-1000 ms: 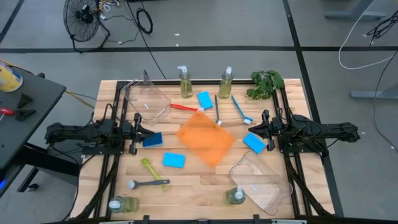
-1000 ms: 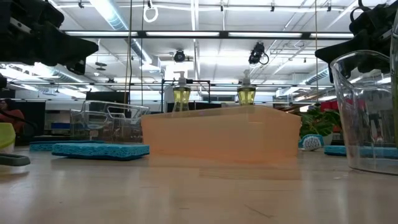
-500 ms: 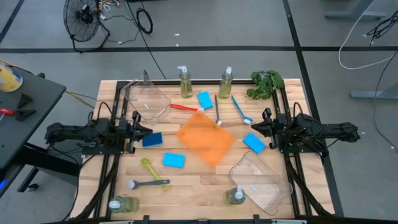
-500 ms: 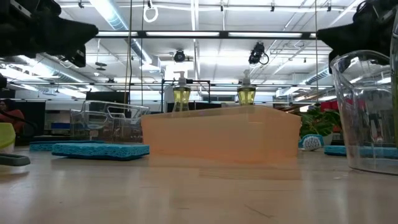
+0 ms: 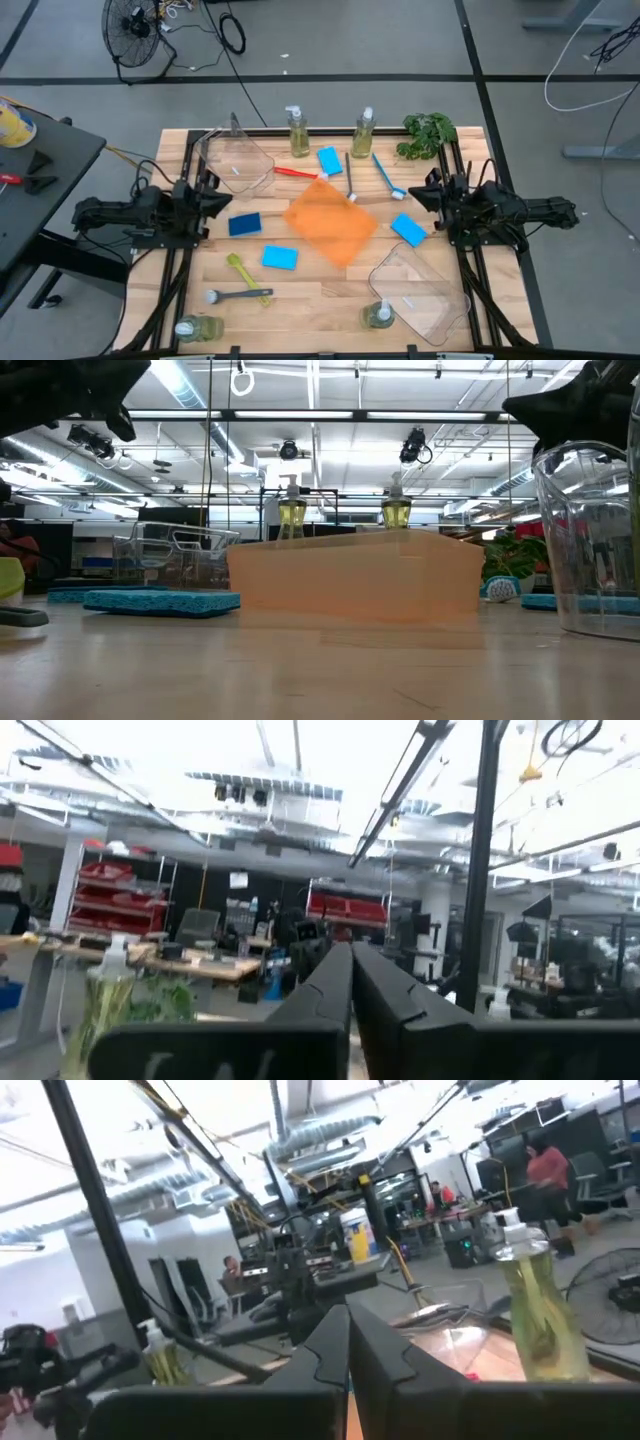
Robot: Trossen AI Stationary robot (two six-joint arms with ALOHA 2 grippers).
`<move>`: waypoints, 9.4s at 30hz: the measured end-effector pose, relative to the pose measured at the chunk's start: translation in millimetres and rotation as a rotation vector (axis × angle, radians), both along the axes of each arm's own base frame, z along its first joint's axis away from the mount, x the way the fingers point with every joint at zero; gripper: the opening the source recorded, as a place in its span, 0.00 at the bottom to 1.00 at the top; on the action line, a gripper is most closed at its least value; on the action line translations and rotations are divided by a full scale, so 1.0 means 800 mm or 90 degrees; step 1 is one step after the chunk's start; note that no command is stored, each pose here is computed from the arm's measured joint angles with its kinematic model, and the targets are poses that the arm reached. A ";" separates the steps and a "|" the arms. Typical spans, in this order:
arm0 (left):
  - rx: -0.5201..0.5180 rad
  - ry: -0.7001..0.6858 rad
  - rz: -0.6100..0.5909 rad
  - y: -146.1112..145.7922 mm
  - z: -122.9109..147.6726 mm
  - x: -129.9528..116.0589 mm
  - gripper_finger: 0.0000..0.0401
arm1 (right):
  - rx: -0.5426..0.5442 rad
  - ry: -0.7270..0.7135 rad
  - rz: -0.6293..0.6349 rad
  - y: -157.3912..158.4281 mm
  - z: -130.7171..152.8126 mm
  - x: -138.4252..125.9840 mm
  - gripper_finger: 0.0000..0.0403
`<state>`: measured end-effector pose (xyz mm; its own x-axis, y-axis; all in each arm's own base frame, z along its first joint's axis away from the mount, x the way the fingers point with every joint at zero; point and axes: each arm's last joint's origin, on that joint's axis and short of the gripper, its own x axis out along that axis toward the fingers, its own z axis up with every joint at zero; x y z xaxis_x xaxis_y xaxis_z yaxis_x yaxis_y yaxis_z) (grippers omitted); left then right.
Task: Pick & Place Kitchen Sink Supplies
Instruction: Put the yellow dish soap into the orange bin
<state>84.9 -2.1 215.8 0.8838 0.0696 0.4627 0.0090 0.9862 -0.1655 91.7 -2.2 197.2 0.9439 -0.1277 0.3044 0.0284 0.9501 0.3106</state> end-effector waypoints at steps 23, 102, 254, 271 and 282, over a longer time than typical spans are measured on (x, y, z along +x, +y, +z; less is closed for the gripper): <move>0.019 0.162 0.029 0.007 0.127 -0.086 0.00 | -0.023 0.036 -0.059 -0.004 0.108 -0.043 0.00; 0.082 0.377 0.060 0.015 0.147 -0.179 0.01 | -0.192 0.420 -0.016 -0.004 0.181 -0.131 0.02; 0.082 0.377 0.060 0.015 0.147 -0.179 0.01 | -0.101 0.436 -0.366 -0.173 0.083 0.137 0.69; 0.082 0.377 0.060 0.015 0.147 -0.179 0.01 | -0.083 0.412 -0.406 -0.205 0.067 0.146 0.69; 0.082 0.377 0.060 0.015 0.147 -0.179 0.01 | -0.086 0.403 -0.406 -0.216 0.053 0.158 0.69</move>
<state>-58.5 9.9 333.3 0.9860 0.1366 -0.0959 -0.1368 0.9906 0.0050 217.8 -174.9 239.7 0.7017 -0.6846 -0.1974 0.6894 0.7223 -0.0547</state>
